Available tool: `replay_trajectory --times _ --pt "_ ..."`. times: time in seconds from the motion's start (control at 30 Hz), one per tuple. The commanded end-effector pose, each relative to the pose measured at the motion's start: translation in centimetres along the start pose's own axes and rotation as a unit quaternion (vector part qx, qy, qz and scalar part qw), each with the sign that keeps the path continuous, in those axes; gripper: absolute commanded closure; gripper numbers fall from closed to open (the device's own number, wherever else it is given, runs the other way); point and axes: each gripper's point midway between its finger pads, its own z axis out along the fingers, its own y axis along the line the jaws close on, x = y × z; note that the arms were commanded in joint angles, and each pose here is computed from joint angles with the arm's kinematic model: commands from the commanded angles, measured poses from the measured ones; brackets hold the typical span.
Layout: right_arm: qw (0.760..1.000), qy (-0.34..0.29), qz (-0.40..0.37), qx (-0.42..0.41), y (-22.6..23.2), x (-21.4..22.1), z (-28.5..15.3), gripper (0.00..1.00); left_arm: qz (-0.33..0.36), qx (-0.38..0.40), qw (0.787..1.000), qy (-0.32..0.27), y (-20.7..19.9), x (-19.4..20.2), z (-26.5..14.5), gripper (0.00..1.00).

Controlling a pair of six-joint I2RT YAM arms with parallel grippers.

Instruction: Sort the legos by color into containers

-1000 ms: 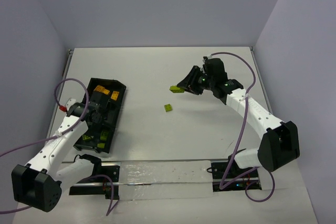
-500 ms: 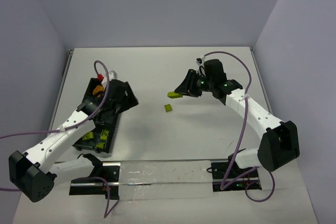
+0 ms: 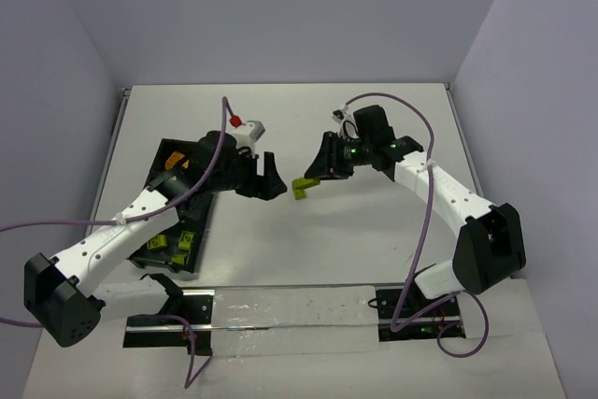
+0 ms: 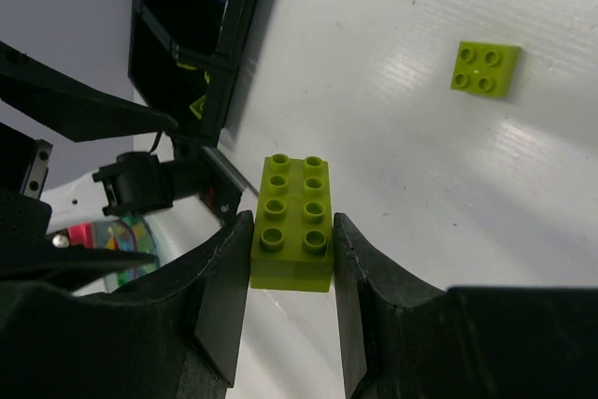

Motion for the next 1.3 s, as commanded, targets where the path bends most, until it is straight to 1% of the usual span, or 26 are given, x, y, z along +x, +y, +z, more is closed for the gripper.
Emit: replay_trajectory --times 0.0,0.13,0.17,0.27,0.37,0.57,0.8,0.9,1.0,1.07,1.13,1.2,1.27 --pt "0.998 0.036 -0.02 -0.043 2.2 0.2 -0.4 1.0 0.09 0.072 0.993 0.002 -3.6 -1.0 0.1 0.14" --pt "0.997 0.056 -0.016 -0.045 2.1 0.6 -0.1 1.0 0.134 0.053 0.989 0.014 -4.2 -0.5 1.1 0.11" --pt "0.997 0.059 -0.015 -0.046 2.1 0.7 -0.1 1.0 0.15 0.049 0.987 0.014 -4.7 -0.3 1.3 0.11" --pt "0.996 0.069 -0.014 -0.055 2.3 1.1 0.0 1.0 0.172 0.026 0.985 0.003 -4.4 -0.6 1.6 0.12" --pt "0.995 0.077 -0.016 -0.066 2.8 1.5 -0.1 1.0 0.187 0.029 0.982 -0.002 -4.8 -0.8 1.7 0.13" --pt "0.992 0.095 -0.026 -0.085 3.9 2.1 -0.1 1.0 0.215 0.026 0.976 0.013 -4.9 -0.1 2.4 0.15" --pt "0.988 0.107 -0.037 -0.105 5.0 2.6 -0.2 1.0 0.226 0.035 0.973 0.021 -5.3 0.4 3.0 0.17" --pt "0.987 0.108 -0.038 -0.111 5.4 2.5 -0.3 1.0 0.229 0.036 0.972 0.028 -5.4 0.8 3.4 0.19" --pt "0.987 0.108 -0.039 -0.114 5.7 2.5 -0.4 1.0 0.23 0.04 0.972 0.027 -5.5 0.9 3.5 0.25" --pt "0.987 0.11 -0.038 -0.115 5.7 2.5 -0.3 1.0 0.229 0.039 0.972 0.026 -5.5 0.7 3.5 0.31" --pt "0.987 0.11 -0.037 -0.115 5.7 2.5 -0.3 1.0 0.229 0.038 0.972 0.026 -5.5 0.7 3.5 0.34" --pt "0.986 0.111 -0.035 -0.116 5.6 2.4 -0.2 1.0 0.228 0.036 0.973 0.025 -5.5 0.8 3.5 0.42" --pt "0.986 0.11 -0.034 -0.117 5.7 2.3 -0.1 1.0 0.227 0.029 0.973 0.023 -5.3 0.6 3.5 0.52"
